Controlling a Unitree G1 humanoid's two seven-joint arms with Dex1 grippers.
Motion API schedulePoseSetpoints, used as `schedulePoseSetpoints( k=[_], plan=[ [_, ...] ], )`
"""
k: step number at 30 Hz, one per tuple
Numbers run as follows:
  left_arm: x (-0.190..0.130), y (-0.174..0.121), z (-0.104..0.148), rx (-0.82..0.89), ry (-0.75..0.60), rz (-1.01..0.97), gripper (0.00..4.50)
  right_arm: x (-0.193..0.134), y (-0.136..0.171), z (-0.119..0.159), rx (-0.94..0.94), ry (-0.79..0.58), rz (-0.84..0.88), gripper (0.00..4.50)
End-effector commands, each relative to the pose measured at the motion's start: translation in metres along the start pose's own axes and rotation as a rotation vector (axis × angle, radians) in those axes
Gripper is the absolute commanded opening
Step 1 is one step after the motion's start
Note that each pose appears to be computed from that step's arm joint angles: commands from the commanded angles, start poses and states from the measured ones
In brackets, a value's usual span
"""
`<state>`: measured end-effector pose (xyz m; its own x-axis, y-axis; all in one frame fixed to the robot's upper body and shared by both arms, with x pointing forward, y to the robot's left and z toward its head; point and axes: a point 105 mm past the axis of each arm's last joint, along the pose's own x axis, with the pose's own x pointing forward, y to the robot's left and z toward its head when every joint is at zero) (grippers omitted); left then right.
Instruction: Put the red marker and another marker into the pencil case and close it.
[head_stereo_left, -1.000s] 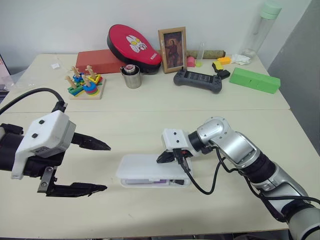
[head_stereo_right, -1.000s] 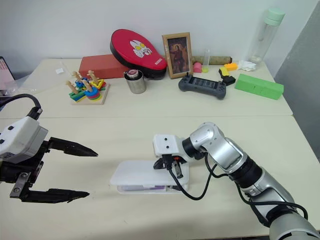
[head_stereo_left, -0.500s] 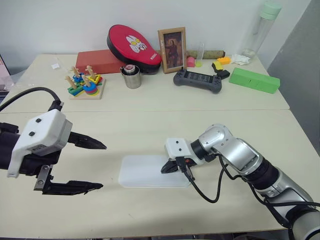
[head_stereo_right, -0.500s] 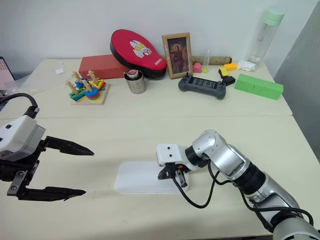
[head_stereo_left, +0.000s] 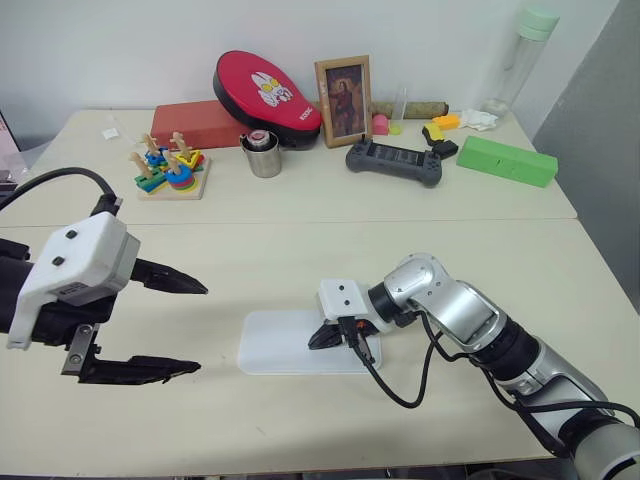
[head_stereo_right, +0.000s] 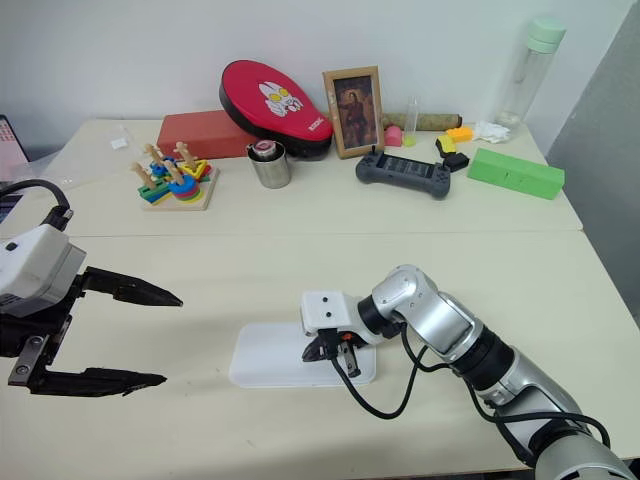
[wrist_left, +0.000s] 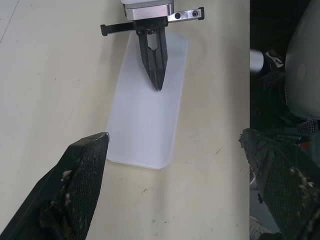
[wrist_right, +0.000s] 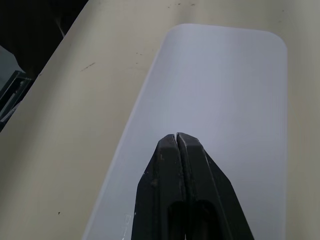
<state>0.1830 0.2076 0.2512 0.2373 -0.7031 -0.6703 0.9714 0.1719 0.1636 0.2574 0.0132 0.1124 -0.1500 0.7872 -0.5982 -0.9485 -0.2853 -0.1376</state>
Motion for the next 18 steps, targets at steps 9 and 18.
schedulePoseSetpoints(
  k=[9, 18],
  plan=[
    [0.008, 0.005, 0.002, -0.014, -0.096, 0.147, 4.50, -0.052, -0.006, 0.028, 0.041, -0.100, -0.109, 0.01],
    [0.021, 0.025, -0.032, -0.145, -0.171, 0.444, 4.50, -0.107, -0.019, -0.006, 0.136, -0.032, -0.339, 0.01]
  ],
)
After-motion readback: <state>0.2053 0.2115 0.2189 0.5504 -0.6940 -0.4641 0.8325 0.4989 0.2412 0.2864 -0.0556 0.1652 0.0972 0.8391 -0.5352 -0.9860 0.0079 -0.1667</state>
